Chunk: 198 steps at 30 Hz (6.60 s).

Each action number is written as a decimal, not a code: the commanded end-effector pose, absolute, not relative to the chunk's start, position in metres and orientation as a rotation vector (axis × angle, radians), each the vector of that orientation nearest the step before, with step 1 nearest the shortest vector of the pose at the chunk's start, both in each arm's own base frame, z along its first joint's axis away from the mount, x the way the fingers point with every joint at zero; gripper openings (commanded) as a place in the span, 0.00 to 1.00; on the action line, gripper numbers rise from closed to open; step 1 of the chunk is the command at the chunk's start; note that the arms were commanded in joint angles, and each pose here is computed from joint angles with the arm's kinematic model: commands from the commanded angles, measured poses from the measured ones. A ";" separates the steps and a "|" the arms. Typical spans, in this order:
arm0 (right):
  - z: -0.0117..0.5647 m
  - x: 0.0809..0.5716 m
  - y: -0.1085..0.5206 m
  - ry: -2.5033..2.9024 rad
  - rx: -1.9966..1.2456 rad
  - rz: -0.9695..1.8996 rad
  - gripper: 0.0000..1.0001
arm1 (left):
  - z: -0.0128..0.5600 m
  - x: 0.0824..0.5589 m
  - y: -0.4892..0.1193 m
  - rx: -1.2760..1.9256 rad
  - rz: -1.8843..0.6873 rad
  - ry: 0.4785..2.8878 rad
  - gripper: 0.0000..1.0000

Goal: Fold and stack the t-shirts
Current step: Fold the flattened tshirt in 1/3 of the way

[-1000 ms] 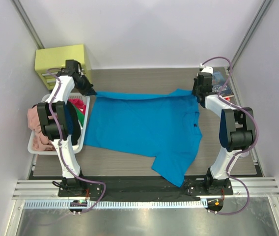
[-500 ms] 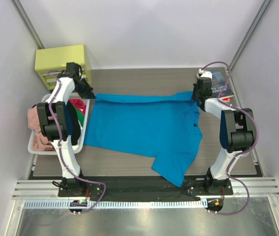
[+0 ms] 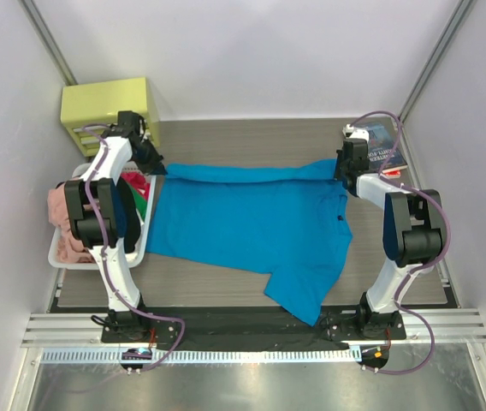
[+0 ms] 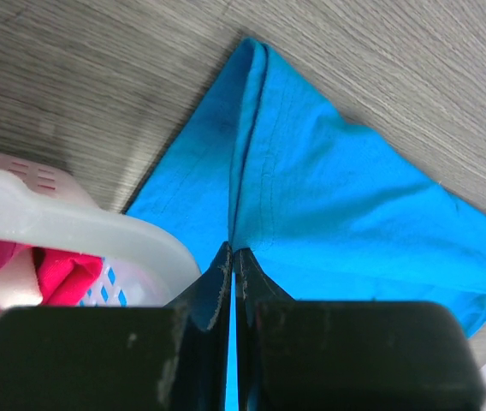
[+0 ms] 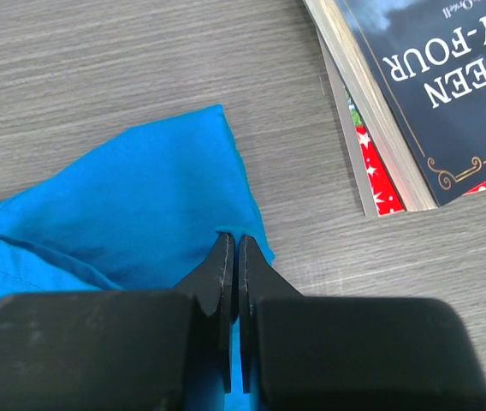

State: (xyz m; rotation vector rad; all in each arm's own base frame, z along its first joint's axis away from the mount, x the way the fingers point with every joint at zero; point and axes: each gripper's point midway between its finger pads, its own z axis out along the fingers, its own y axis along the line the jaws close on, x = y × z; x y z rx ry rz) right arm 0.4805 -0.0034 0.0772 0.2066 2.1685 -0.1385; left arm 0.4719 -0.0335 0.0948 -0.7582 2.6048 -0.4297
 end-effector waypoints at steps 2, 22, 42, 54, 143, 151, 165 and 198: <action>0.103 0.481 -0.009 2.099 0.241 -0.146 0.01 | 0.109 0.462 -0.021 -0.728 -0.330 2.587 0.00; 0.121 0.474 -0.009 2.072 0.216 -0.147 0.01 | 0.107 0.450 -0.022 -0.724 -0.296 2.601 0.00; 0.083 0.453 -0.009 2.176 0.218 -0.157 0.01 | 0.078 0.425 -0.012 -0.739 -0.144 2.668 0.00; 0.077 0.444 -0.013 2.200 0.206 -0.189 0.01 | 0.065 0.423 -0.003 -0.734 -0.039 2.684 0.00; 0.146 0.462 0.029 2.162 0.413 0.048 0.96 | 0.135 0.454 -0.109 -0.642 -0.246 2.483 0.85; 0.098 0.480 0.067 2.296 0.365 0.085 0.83 | 0.111 0.455 -0.135 -0.614 -0.282 2.517 0.85; 0.053 0.449 0.092 2.399 0.240 0.044 0.50 | 0.099 0.433 -0.138 -0.600 -0.287 2.550 0.87; 0.110 0.369 0.130 2.348 0.182 0.173 0.53 | 0.107 0.417 -0.144 -0.532 -0.348 2.559 0.86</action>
